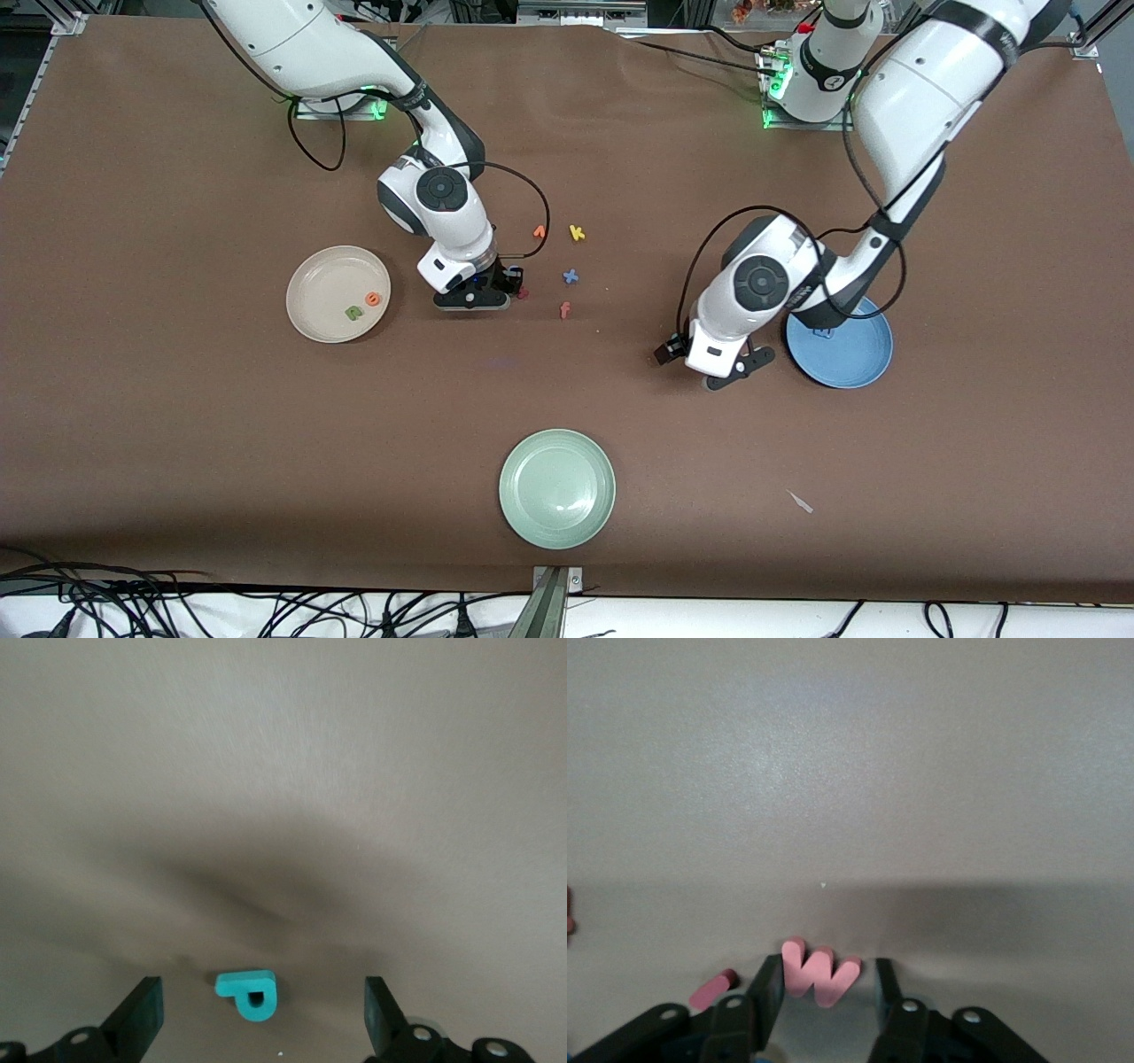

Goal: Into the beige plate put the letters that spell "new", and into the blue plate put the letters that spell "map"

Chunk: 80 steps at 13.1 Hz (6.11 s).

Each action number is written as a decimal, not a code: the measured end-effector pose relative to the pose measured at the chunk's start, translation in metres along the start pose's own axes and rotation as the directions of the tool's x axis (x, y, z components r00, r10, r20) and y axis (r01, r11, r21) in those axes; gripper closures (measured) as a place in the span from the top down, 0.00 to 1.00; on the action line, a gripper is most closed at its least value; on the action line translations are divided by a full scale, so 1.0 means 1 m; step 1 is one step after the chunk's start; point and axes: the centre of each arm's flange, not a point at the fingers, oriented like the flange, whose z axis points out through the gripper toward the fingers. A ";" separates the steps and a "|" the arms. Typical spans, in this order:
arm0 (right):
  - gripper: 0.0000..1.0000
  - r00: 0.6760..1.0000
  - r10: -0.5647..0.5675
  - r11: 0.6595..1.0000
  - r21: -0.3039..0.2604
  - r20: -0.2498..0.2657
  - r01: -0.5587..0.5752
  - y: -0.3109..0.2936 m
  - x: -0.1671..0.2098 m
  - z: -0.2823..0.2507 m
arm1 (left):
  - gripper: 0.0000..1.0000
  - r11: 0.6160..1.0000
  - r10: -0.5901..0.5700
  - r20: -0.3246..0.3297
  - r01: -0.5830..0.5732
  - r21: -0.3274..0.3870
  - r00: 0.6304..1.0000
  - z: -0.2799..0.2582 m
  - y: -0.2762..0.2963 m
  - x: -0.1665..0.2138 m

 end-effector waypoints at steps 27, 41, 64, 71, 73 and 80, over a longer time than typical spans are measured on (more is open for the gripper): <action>1.00 0.973 -0.152 0.968 -0.172 0.171 0.182 0.226 0.047 -0.199 | 0.39 0.998 0.038 0.000 -0.038 0.045 0.999 0.025 -0.002 -0.017; 1.00 0.986 0.001 0.997 -0.078 0.169 0.013 0.270 0.117 -0.408 | 0.35 0.994 0.029 0.012 -0.031 0.108 0.999 0.019 -0.005 -0.012; 1.00 0.983 0.003 0.996 -0.086 0.182 0.012 0.269 0.132 -0.415 | 1.00 0.845 0.378 0.351 -0.475 0.247 0.856 -0.088 -0.202 0.177; 1.00 0.982 0.003 0.994 -0.107 0.188 0.018 0.270 0.134 -0.410 | 1.00 0.862 0.331 0.378 -0.440 0.251 0.865 -0.151 -0.242 0.212; 1.00 0.982 0.003 0.994 -0.107 0.188 0.018 0.270 0.134 -0.410 | 1.00 0.871 0.312 0.377 -0.421 0.253 0.872 -0.165 -0.252 0.219; 1.00 0.982 0.003 0.994 -0.110 0.187 0.018 0.270 0.134 -0.410 | 1.00 0.909 0.295 0.330 -0.370 0.191 0.897 -0.215 -0.256 0.220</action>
